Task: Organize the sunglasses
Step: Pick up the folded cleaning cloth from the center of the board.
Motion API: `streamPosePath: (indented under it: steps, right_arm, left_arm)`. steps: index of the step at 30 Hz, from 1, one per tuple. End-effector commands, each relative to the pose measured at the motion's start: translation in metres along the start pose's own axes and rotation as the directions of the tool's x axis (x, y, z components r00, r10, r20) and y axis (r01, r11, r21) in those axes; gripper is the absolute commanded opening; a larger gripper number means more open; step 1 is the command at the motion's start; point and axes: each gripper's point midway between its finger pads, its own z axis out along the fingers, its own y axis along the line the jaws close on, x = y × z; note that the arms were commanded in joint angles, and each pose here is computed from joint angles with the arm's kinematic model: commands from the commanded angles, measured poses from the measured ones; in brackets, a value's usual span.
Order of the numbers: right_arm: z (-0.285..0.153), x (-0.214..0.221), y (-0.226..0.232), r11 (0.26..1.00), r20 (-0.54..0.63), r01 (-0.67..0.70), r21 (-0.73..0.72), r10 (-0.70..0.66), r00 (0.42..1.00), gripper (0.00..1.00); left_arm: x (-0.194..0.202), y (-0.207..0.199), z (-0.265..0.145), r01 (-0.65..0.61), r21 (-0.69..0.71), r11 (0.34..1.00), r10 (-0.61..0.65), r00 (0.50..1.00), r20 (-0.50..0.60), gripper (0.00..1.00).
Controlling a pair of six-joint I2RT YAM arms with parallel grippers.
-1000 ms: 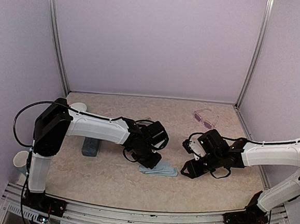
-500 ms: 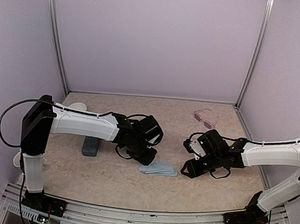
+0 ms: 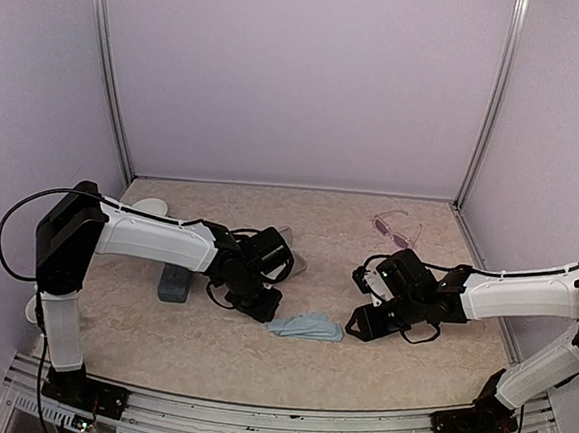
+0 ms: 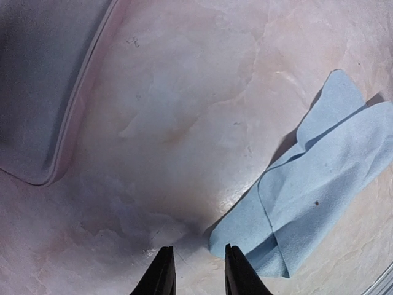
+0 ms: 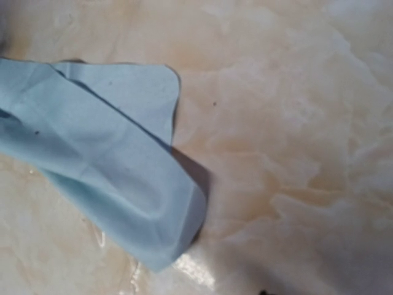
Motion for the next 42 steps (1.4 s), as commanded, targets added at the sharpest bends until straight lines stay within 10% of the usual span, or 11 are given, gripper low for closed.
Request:
streamPosePath:
  steps: [1, 33, 42]
  right_arm:
    - [-0.001, -0.006, 0.004, 1.0, 0.02, -0.002, 0.002, 0.002, 1.0, 0.43]
    - [0.005, -0.009, 0.007, 0.999, -0.01, 0.034, 0.001, -0.034, 0.999, 0.42]
    - [0.004, -0.009, 0.005, 0.998, -0.009, 0.066, 0.008, -0.066, 0.998, 0.42]
  left_arm:
    - [-0.007, -0.015, -0.003, -0.038, 0.065, 0.997, 0.037, 0.999, 0.028, 0.29]
    - [0.001, -0.012, 0.011, -0.053, -0.038, 0.998, 0.054, 0.999, 0.008, 0.32]
    - [0.017, -0.019, 0.028, -0.076, -0.018, 0.997, 0.075, 0.996, -0.04, 0.09]
